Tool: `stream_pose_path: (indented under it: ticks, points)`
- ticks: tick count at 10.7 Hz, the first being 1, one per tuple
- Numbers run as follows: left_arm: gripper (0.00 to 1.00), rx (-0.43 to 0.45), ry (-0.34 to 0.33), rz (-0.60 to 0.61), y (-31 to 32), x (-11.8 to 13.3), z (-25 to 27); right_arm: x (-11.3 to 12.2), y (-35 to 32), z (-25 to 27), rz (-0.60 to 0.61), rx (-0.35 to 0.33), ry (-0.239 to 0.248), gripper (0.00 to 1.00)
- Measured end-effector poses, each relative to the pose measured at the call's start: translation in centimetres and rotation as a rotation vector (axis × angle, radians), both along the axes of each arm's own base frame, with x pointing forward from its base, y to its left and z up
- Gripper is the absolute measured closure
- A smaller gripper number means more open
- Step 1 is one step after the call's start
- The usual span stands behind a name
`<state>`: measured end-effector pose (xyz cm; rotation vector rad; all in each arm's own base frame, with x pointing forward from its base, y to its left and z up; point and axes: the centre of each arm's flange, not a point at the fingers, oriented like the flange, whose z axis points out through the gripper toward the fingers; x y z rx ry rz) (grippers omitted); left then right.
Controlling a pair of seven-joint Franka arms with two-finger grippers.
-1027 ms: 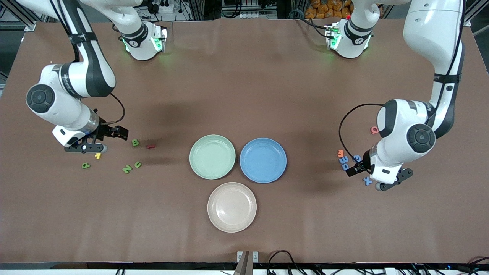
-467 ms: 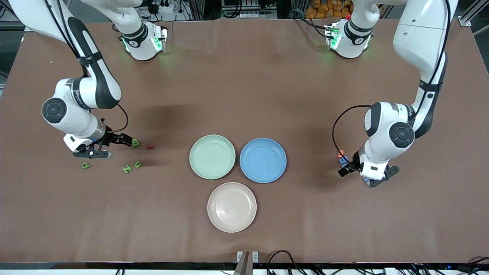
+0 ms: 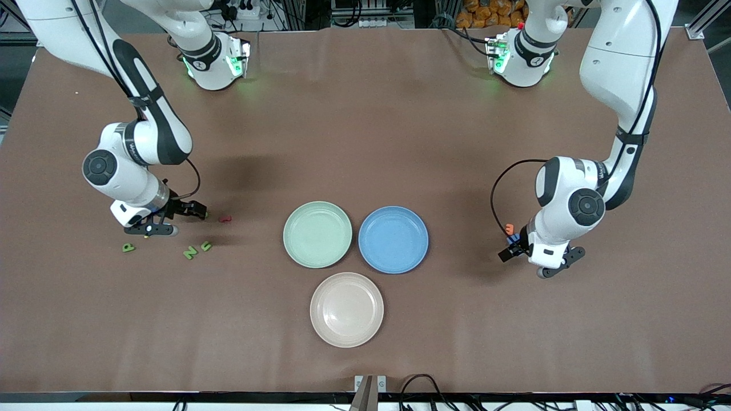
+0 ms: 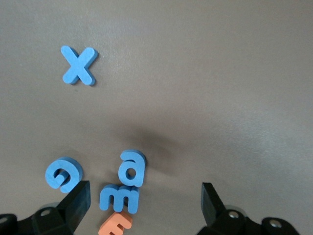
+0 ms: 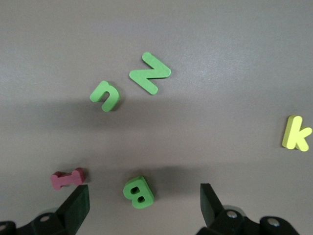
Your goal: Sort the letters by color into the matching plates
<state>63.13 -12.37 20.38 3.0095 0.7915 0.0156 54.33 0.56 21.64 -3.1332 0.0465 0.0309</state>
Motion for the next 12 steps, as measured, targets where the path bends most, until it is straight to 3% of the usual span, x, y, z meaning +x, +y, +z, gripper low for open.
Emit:
stream_pose_path:
  ticks: [11,12]
  points:
    - [0.00,0.008,0.033,0.010,0.4,0.0,-3.5,-2.6,0.2,-3.8,0.001,0.007,0.010,0.00]
    - [0.04,0.015,0.031,-0.005,0.4,0.0,-3.6,-2.7,0.2,-4.0,0.002,0.008,0.013,0.00]
